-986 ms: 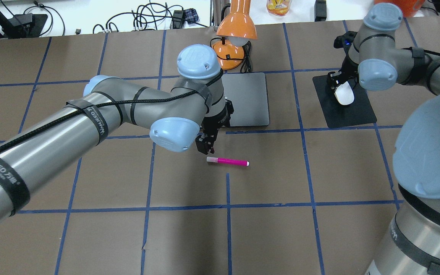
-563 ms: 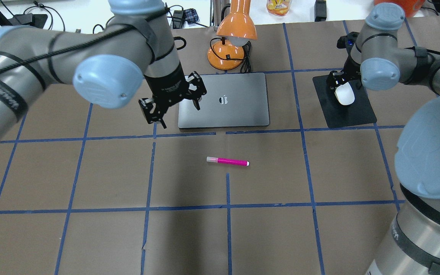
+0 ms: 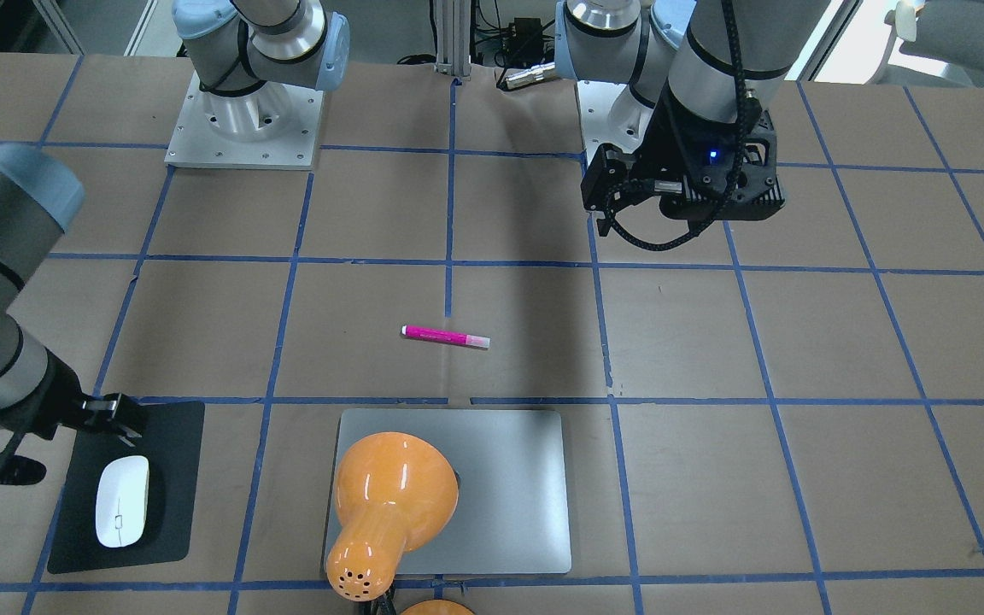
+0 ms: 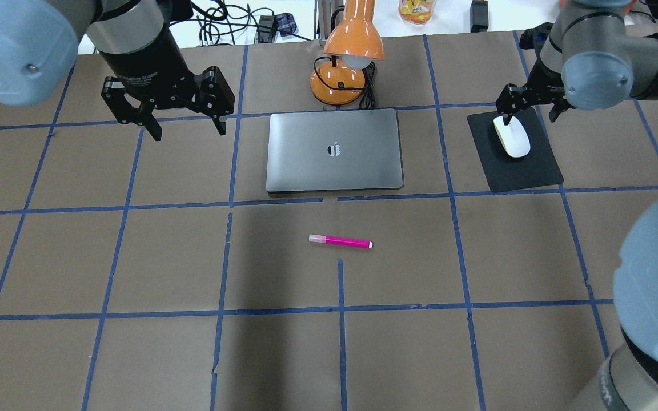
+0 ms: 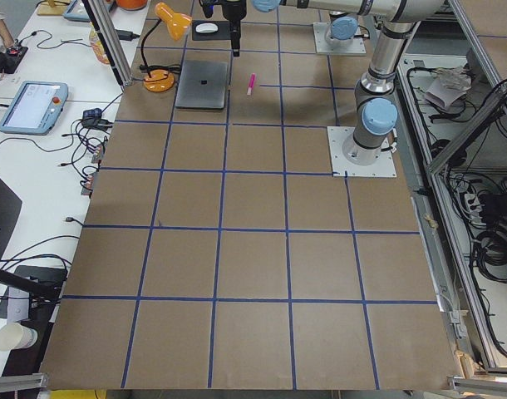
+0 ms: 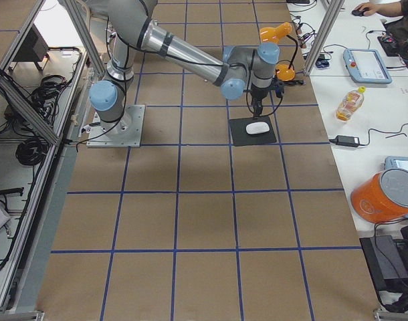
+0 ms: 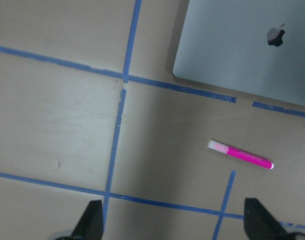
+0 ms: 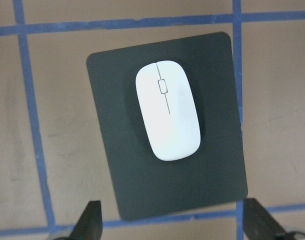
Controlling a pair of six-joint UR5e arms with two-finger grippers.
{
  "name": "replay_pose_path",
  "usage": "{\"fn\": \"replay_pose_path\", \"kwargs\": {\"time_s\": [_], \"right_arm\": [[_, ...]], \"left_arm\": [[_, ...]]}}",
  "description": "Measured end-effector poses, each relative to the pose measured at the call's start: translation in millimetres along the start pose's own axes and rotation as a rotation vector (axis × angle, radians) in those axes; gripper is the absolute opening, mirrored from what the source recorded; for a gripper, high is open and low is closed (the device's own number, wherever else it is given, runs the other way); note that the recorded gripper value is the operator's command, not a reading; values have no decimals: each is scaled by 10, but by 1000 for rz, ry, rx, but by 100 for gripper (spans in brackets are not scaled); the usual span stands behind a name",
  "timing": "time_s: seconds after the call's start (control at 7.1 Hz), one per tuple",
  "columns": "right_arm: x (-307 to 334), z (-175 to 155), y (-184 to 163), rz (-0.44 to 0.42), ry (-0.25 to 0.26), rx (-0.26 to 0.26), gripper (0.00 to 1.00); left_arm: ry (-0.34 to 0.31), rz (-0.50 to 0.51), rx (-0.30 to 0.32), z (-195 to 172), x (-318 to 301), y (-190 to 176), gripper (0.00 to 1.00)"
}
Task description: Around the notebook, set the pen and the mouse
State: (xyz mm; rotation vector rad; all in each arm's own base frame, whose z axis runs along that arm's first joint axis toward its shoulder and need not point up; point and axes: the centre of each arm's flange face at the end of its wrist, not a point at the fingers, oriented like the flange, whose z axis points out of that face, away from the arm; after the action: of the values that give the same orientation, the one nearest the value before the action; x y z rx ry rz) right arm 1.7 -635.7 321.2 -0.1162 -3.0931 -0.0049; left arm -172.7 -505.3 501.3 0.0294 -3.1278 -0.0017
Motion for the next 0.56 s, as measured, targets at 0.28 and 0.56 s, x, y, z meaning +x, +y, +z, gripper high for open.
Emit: {"fn": "replay_pose_path", "kwargs": {"time_s": [0.28,0.56], "right_arm": [[-375,-768,590,51,-6,-41,100],[-597,-1176,1162,48,-8,-49,100]], "left_arm": [[3,9,68,70,-27,133,100],[5,5,149,144,-42,155,100]]}}
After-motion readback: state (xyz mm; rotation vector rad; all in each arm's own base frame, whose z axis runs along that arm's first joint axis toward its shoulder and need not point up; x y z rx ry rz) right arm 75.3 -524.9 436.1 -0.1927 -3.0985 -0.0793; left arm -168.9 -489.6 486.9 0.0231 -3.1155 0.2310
